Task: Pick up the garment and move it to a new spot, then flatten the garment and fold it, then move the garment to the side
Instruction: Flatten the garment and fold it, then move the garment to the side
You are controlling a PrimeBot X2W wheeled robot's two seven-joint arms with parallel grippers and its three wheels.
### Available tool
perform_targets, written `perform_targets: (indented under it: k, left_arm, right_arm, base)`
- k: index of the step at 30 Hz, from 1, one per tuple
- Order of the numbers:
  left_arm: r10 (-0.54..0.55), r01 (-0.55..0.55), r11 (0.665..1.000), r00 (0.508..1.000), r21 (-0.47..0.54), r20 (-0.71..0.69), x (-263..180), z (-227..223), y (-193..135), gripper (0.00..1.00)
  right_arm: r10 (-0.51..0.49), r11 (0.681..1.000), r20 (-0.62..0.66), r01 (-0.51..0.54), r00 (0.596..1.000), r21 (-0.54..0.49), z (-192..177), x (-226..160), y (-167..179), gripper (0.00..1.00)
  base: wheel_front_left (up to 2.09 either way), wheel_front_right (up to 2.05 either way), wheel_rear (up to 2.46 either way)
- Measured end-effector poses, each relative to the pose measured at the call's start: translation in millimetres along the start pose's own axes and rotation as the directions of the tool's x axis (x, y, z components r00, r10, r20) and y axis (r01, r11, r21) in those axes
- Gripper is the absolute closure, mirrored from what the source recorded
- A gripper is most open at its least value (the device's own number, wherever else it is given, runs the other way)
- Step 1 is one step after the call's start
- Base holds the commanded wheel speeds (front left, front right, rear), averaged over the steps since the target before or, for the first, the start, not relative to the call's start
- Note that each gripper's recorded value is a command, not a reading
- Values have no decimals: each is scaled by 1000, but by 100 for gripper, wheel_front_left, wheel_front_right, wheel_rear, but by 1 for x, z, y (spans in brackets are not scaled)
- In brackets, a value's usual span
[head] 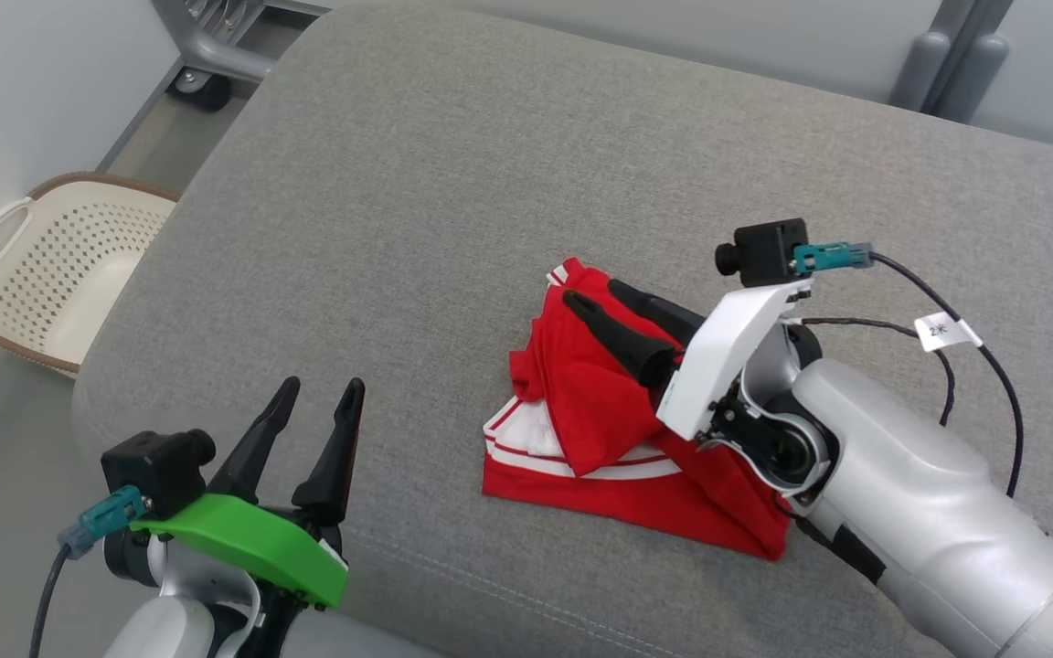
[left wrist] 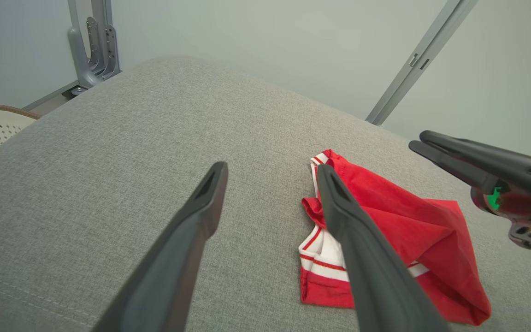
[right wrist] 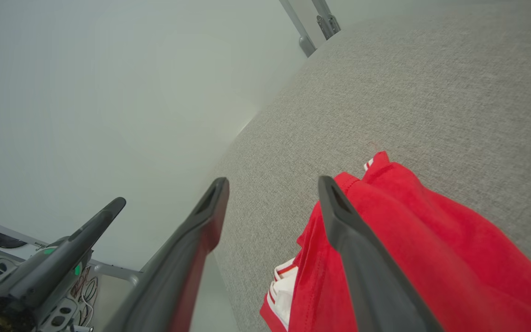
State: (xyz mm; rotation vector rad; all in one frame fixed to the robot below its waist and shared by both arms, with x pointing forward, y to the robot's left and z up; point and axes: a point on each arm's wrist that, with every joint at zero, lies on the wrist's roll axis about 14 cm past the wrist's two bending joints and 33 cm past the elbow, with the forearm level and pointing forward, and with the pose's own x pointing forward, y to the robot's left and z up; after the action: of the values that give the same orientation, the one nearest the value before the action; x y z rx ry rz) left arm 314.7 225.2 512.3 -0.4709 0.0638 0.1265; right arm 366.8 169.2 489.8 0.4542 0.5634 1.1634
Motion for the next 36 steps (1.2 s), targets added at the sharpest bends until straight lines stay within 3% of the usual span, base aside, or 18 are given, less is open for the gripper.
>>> perform_targets:
  k: [15,22,36]
  left_arm:
    - [-91,91,996,995,-5,-33,12,-10,-26,0]
    - [-110,110,994,993,-10,-50,12,-16,-33,0]
    - [-116,115,993,991,-12,-60,13,-18,-35,0]
  right_arm:
    - [-223,974,167,228,960,-9,48,-64,-76,0]
    - [-303,950,105,292,947,107,6,-87,-97,0]
    - [-345,911,-63,350,937,217,-65,-106,-100,0]
  base:
    - [0,0,0]
    - [0,0,0]
    - [0,0,0]
